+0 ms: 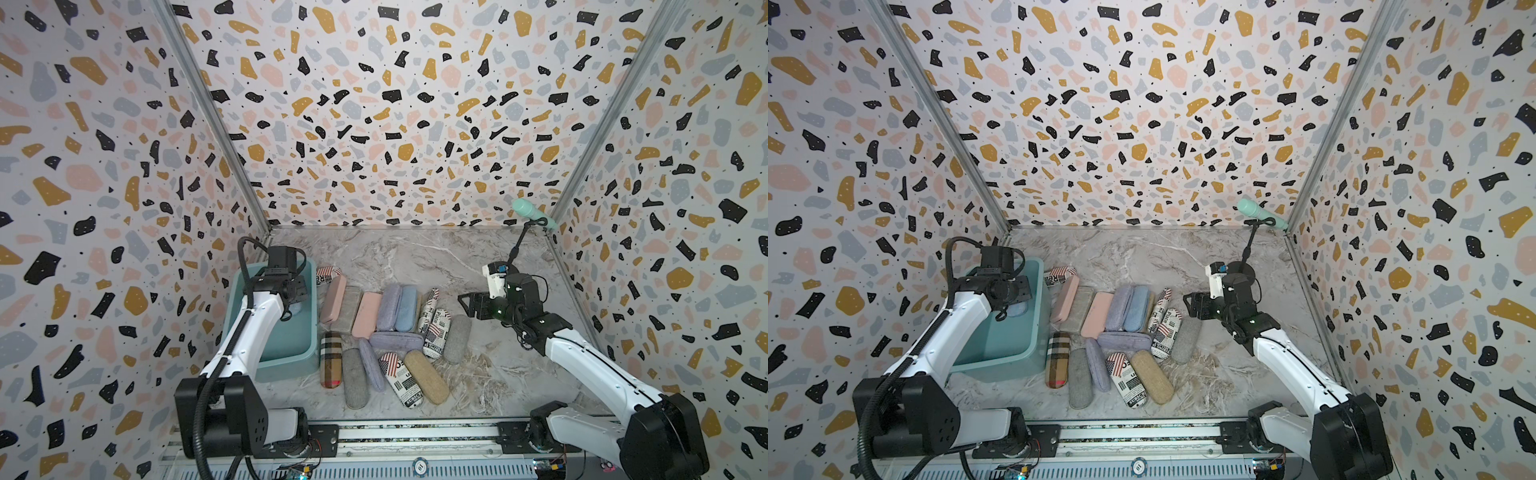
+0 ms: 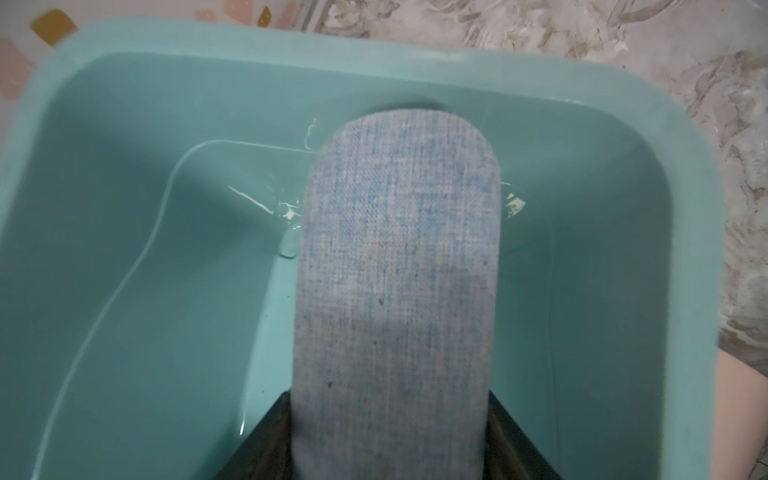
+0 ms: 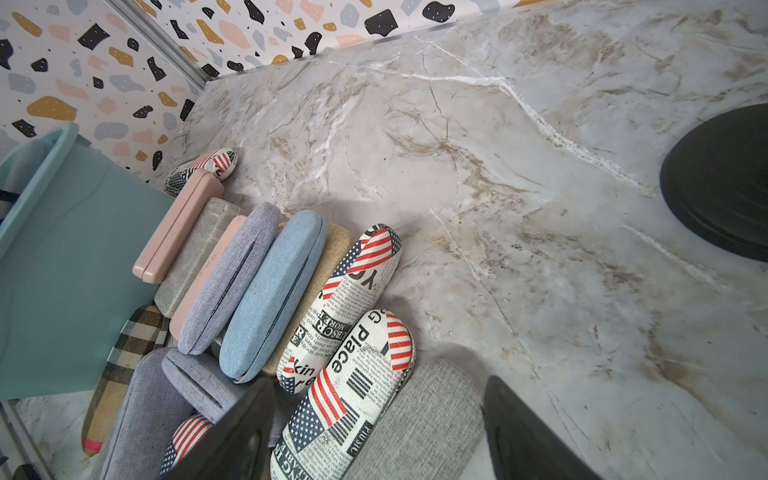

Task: Put the glasses cases into the storage boxes
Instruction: Place the glasses case in the storage box.

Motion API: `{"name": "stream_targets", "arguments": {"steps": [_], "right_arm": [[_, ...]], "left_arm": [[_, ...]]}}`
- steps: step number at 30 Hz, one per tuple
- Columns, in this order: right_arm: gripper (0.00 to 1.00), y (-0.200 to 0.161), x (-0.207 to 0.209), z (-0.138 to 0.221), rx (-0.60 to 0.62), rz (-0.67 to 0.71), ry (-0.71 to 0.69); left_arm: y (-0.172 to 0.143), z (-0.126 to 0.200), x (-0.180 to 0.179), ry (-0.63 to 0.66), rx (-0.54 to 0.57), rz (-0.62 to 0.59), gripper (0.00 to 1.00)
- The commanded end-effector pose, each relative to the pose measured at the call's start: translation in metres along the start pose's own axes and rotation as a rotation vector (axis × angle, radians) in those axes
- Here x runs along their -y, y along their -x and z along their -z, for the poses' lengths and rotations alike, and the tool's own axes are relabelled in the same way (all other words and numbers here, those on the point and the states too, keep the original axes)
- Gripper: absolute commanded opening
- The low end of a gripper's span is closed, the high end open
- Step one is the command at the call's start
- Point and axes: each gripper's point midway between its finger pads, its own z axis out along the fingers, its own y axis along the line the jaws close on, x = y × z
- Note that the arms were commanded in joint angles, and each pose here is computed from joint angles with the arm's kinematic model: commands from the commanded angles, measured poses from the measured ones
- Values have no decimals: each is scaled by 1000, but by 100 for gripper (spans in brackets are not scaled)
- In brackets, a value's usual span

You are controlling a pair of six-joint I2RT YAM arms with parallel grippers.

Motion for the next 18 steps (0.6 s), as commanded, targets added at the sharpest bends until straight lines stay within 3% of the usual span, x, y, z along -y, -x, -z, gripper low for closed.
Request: {"name": "stream_targets", "arguments": {"steps": [1,6,18], "right_arm": [[80,11,-6,7,43,2,29],[80,11,-6,10,52,1,32],[80,10,-7,9,50,-3,40]], "left_arm": [[11,-11,7,-25,9,-10,47],[-5,-39,3,30,-60,-33,48],[-23,-60,25,-74,-119,-47,54]]}}
